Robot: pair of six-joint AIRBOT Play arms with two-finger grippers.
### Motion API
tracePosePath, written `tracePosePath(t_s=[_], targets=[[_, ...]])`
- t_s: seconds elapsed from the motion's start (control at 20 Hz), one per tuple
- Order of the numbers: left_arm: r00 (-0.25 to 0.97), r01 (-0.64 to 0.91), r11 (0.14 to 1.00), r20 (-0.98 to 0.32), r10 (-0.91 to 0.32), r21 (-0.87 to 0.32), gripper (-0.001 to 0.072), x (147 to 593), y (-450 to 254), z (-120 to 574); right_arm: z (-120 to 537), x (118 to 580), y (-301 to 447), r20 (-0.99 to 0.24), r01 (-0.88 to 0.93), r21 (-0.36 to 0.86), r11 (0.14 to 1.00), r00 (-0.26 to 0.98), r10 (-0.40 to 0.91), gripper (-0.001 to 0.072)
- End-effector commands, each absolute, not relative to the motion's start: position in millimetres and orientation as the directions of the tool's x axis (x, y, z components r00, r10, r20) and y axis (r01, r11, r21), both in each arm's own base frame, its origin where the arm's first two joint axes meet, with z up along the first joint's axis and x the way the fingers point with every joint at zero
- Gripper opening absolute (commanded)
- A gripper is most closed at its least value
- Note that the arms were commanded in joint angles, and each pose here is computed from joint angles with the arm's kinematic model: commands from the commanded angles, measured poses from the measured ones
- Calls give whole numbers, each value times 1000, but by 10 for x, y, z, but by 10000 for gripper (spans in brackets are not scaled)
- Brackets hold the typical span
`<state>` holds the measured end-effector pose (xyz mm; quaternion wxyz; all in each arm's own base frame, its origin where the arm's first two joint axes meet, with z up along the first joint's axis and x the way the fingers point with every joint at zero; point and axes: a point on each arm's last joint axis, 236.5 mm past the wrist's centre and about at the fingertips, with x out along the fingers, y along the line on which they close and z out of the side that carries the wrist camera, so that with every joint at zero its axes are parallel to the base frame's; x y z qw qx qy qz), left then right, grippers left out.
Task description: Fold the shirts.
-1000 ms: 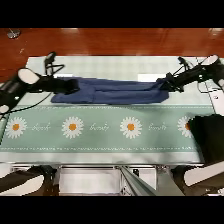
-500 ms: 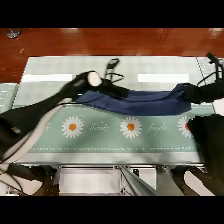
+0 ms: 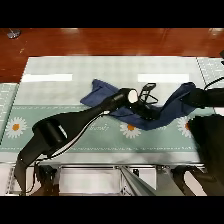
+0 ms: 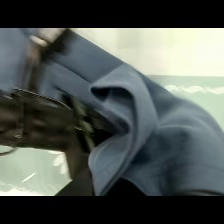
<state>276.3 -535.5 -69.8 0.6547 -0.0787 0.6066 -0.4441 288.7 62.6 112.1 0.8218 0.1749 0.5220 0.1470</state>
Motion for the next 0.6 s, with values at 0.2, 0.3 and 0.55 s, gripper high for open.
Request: tracePosePath(t_s=[0.2,0.3,0.55], targets=[[-7,443,727,-813,-583,-525,21,3979,-3942,-68,1177,2871,1059,-781,-118,485,867,389,489,21],[84,351,819,-856,-511,-454,21,4412,-2978,224,1188,2930,1283,-768,-153,507,848,366,525,21],[453,230,905,-783,-426,-359,22,4675,-1190,1571,1242,3387,2049,-740,-289,538,792,288,608,21]])
